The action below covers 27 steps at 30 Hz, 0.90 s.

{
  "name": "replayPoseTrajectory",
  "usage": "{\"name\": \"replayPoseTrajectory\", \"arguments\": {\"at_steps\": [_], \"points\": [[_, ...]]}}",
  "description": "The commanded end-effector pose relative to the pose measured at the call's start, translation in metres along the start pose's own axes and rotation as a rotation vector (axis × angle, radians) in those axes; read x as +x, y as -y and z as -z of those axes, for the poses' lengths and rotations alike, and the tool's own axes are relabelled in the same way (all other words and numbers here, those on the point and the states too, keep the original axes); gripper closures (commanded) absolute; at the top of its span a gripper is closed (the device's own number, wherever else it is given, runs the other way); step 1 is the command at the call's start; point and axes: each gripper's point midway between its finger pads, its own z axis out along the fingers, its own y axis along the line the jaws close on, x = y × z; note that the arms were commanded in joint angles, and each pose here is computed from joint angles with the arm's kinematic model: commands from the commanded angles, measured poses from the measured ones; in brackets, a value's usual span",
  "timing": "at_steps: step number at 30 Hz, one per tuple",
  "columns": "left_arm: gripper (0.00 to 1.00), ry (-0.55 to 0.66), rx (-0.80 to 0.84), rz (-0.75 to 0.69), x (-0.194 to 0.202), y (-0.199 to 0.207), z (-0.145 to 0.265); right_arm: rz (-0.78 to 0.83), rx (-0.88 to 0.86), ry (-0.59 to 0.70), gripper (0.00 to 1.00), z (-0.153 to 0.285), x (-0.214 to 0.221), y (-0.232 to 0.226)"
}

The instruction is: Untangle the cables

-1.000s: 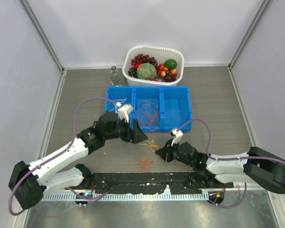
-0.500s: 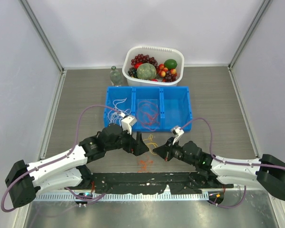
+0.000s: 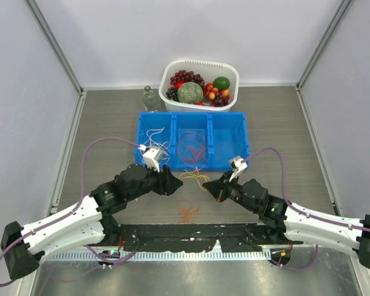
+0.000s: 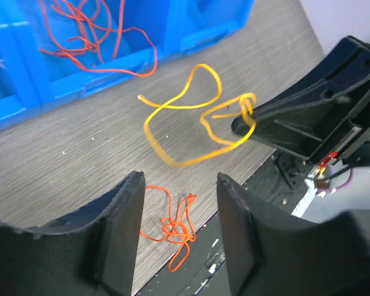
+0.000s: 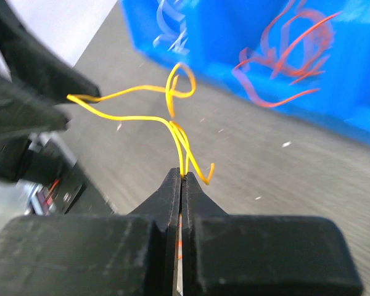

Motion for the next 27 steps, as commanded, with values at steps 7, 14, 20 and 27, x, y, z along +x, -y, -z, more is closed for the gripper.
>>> {"name": "replayPoseTrajectory", "arguments": {"at_steps": [7,14,20,27], "points": [[0.18,0.01,-0.046,0.104,0.006,-0.009,0.012,0.079,0.656,0.387,0.99,0.051,-0.122,0.078],[0.16,-0.025,0.041,0.2,0.023,0.002,0.012,0.066,0.895,0.293,0.99,0.036,-0.16,0.136],[0.16,-0.051,0.042,0.21,0.028,0.002,0.013,0.073,0.822,-0.024,0.45,-0.015,-0.128,0.149],[0.21,-0.122,0.0,0.215,0.047,-0.007,0.001,0.091,0.557,-0.027,0.45,-0.01,-0.086,0.109]]}}
